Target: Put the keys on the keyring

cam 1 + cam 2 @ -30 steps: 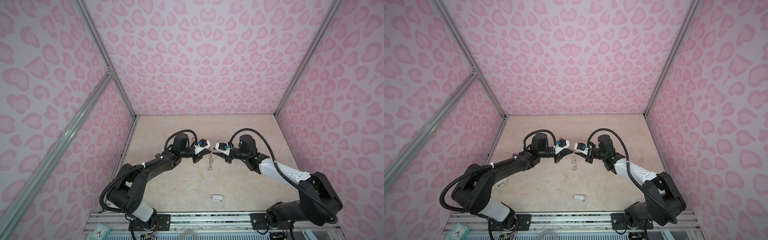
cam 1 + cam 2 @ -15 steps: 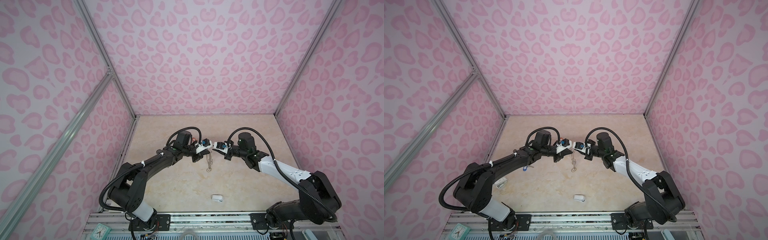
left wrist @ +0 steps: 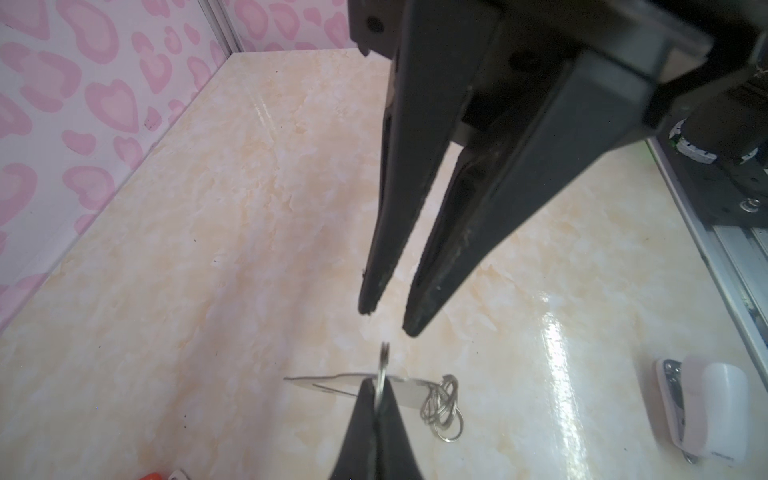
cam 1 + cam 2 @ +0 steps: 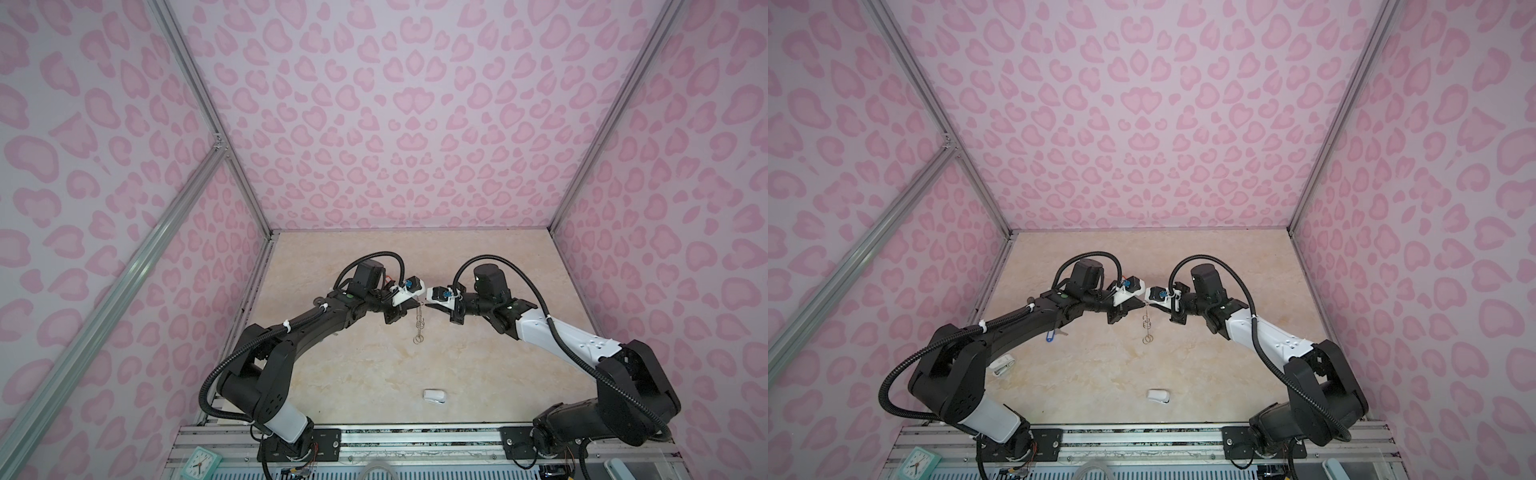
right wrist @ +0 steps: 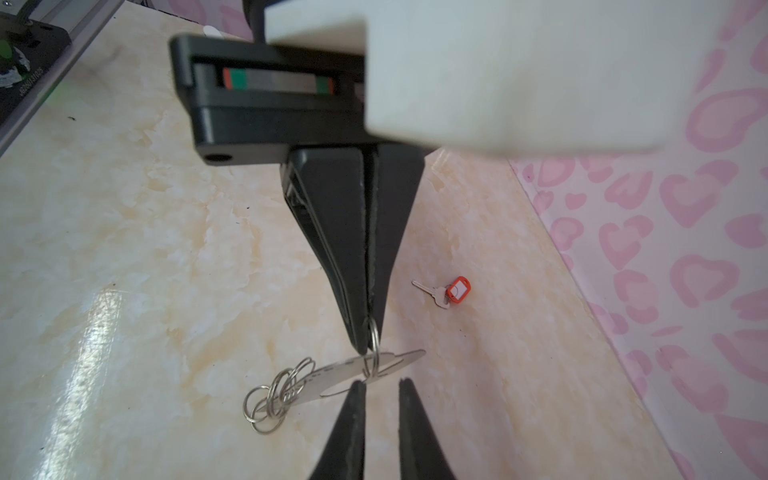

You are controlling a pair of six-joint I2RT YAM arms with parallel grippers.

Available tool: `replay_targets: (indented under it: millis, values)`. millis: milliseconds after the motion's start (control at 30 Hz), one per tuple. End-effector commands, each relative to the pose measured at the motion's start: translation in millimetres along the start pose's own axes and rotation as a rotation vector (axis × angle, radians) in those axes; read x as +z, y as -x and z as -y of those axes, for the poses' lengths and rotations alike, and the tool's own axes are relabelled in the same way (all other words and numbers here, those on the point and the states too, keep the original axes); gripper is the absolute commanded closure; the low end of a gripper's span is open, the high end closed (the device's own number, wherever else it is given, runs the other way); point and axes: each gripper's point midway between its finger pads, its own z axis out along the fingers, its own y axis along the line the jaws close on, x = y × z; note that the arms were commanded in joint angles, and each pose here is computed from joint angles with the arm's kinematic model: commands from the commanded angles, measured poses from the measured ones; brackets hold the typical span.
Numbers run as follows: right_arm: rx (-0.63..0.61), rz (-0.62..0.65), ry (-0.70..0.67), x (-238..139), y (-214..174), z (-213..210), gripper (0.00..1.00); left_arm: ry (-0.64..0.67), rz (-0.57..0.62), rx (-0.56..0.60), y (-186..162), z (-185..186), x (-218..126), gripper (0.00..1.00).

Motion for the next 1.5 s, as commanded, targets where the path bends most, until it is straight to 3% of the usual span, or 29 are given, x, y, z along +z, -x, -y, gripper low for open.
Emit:
replay_targets:
  millis: [0,400,700,767,933,1100,1267,1467]
  values:
    - [0.025,0.012,0.033,4.2,0.9,-6.2,0.82,-0.010,0.004,0.002,2.3,0.5,0.6,0.97]
    - [0.082,0.068,-0.015,12.3,7.4,5.2,0.84,-0.028,0.018,0.027,3.1,7.5,-1.6,0.97]
    - [0.092,0.036,0.012,14.5,-1.3,-1.5,0.94,-0.029,0.038,0.063,8.1,9.0,-3.8,0.96]
    - [0.094,0.041,0.009,14.8,-0.9,-1.5,0.99,-0.033,0.039,0.062,7.4,9.6,-3.6,0.91]
    - [0.116,0.047,0.010,15.6,-1.2,-1.6,1.00,0.003,0.085,0.067,10.9,7.5,-9.1,0.65]
    - [0.150,0.148,-0.018,10.4,11.7,4.9,1.00,0.037,0.220,-0.030,14.3,-5.7,-26.4,0.65]
    - [0.180,0.253,-0.031,6.7,26.4,10.3,1.00,0.044,0.278,-0.055,15.6,-4.5,-31.4,0.78]
    - [0.182,0.296,-0.023,7.7,32.2,6.0,1.00,0.061,0.337,-0.091,16.7,-3.8,-32.6,0.76]
